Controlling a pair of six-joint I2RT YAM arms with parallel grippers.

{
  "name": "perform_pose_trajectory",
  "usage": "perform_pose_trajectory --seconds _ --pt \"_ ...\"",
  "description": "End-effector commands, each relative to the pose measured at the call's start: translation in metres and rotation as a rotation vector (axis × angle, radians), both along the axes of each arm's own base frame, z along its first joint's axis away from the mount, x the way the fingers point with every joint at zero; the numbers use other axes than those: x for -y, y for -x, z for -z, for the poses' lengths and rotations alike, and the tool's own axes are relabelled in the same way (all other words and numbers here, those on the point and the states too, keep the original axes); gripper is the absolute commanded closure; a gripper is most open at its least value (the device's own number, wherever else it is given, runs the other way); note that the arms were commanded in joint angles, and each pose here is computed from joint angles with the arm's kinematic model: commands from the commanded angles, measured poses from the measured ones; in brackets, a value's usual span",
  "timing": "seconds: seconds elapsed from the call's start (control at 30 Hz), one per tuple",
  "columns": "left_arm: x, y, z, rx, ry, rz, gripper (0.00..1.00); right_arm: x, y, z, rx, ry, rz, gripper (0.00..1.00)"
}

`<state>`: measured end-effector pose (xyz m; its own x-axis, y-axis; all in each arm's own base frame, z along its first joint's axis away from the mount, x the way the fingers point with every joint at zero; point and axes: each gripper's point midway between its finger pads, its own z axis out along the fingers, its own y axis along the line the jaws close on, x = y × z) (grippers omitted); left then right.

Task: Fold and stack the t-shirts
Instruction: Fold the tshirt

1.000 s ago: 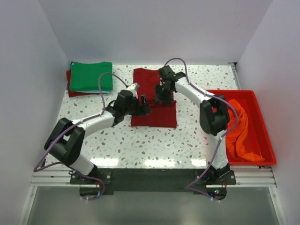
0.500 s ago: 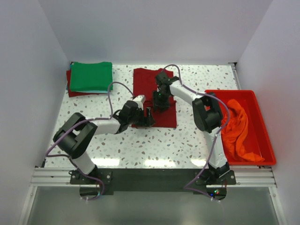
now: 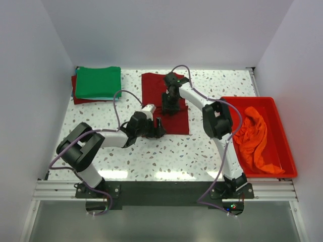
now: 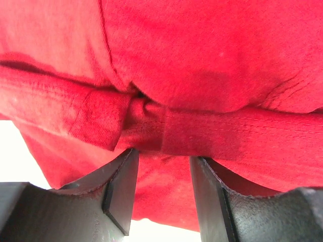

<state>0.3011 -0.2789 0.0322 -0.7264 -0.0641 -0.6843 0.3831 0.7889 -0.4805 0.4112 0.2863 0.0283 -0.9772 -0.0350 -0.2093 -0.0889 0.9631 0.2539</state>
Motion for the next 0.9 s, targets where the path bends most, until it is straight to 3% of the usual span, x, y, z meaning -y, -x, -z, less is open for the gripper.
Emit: perform_pose_trajectory --seconds 0.0,0.47,0.67,0.87 --pt "-0.031 0.029 0.039 -0.095 -0.143 -0.013 0.24 0.009 -0.024 -0.003 0.058 0.037 0.026 0.51" --pt "-0.042 0.045 0.044 -0.115 -0.173 -0.012 0.24 0.024 -0.081 -0.041 0.150 -0.083 0.172 0.50" --pt "-0.042 0.047 0.037 -0.106 -0.165 -0.016 0.24 0.019 -0.086 -0.066 0.181 -0.153 0.194 0.50" --pt "-0.038 0.039 0.006 -0.052 -0.132 -0.035 0.23 0.032 -0.068 -0.091 0.205 -0.134 0.157 0.49"
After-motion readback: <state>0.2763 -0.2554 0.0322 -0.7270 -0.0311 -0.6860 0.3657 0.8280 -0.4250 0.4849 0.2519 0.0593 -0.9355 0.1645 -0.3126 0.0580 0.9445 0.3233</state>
